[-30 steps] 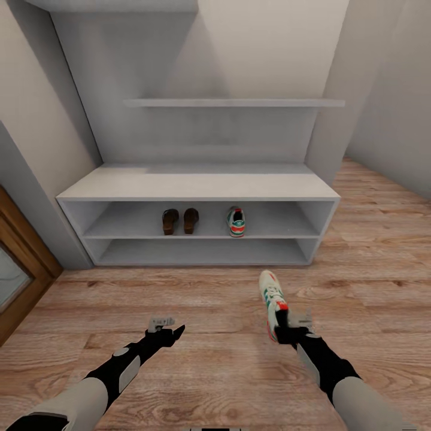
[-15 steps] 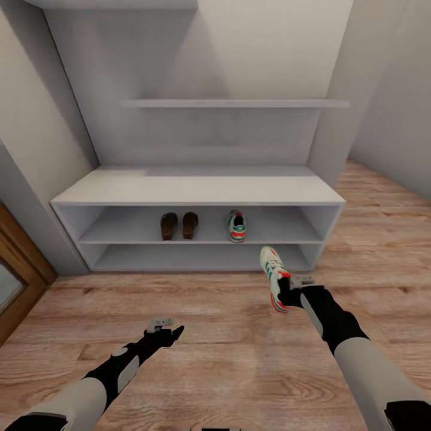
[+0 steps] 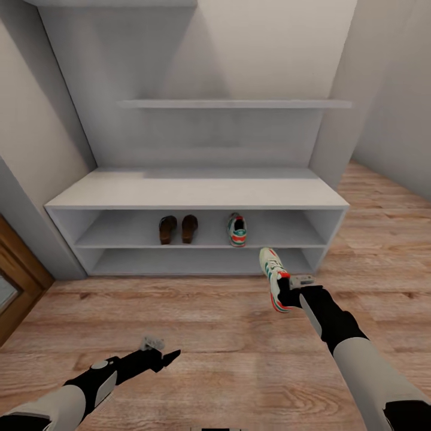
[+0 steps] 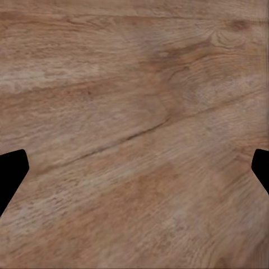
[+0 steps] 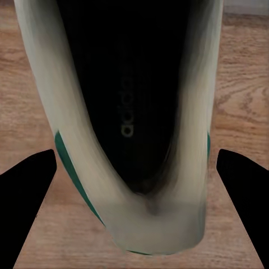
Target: Pick up the two gym shoes and the two sandals from the corridor floor and place them onto the hallstand (shoe rack) in the corridor, making sure they are on the rack and not on the floor. Arrange them so the two gym shoes are next to each other and the two sandals are next to each other.
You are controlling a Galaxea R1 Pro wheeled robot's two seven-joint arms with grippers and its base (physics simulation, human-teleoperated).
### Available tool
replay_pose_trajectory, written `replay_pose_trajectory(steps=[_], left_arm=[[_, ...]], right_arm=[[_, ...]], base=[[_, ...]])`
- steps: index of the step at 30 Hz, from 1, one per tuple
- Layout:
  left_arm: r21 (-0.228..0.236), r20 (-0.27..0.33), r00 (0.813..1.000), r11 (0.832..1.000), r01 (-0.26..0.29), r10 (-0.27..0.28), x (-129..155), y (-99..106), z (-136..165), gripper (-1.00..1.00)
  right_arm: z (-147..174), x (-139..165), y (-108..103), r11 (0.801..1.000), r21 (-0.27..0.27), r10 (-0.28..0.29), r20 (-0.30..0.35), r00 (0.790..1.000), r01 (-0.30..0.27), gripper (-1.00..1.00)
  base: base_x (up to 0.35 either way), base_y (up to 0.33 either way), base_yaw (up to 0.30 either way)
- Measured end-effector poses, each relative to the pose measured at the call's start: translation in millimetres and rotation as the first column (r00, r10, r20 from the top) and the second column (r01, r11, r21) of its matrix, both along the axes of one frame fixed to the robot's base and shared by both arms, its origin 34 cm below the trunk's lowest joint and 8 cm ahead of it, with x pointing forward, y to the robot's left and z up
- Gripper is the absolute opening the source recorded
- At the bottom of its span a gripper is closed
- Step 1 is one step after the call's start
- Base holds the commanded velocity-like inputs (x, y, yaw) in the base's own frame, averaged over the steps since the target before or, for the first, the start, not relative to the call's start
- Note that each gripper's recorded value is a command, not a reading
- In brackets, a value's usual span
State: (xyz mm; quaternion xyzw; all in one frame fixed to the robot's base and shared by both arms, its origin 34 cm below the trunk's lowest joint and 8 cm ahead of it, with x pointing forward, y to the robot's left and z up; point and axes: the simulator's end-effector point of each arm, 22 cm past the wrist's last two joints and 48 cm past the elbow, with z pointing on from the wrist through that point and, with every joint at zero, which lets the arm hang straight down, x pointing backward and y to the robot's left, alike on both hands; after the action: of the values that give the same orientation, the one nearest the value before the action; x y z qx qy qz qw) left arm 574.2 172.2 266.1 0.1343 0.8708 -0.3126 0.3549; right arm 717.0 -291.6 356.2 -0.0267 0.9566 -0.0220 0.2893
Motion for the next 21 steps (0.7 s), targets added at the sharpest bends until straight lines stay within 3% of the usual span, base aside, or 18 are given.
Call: replay_pose_trajectory(steps=[21], left_arm=[[0.007, 0.008, 1.0, 1.0, 0.008, -0.008, -3, 11, -1, 1.0]], right_arm=[[5, 4, 1, 1.0, -0.001, 0.002, 0.007, 1.0, -0.002, -1.0]], base=[[0.083, 0.0, 0.0]])
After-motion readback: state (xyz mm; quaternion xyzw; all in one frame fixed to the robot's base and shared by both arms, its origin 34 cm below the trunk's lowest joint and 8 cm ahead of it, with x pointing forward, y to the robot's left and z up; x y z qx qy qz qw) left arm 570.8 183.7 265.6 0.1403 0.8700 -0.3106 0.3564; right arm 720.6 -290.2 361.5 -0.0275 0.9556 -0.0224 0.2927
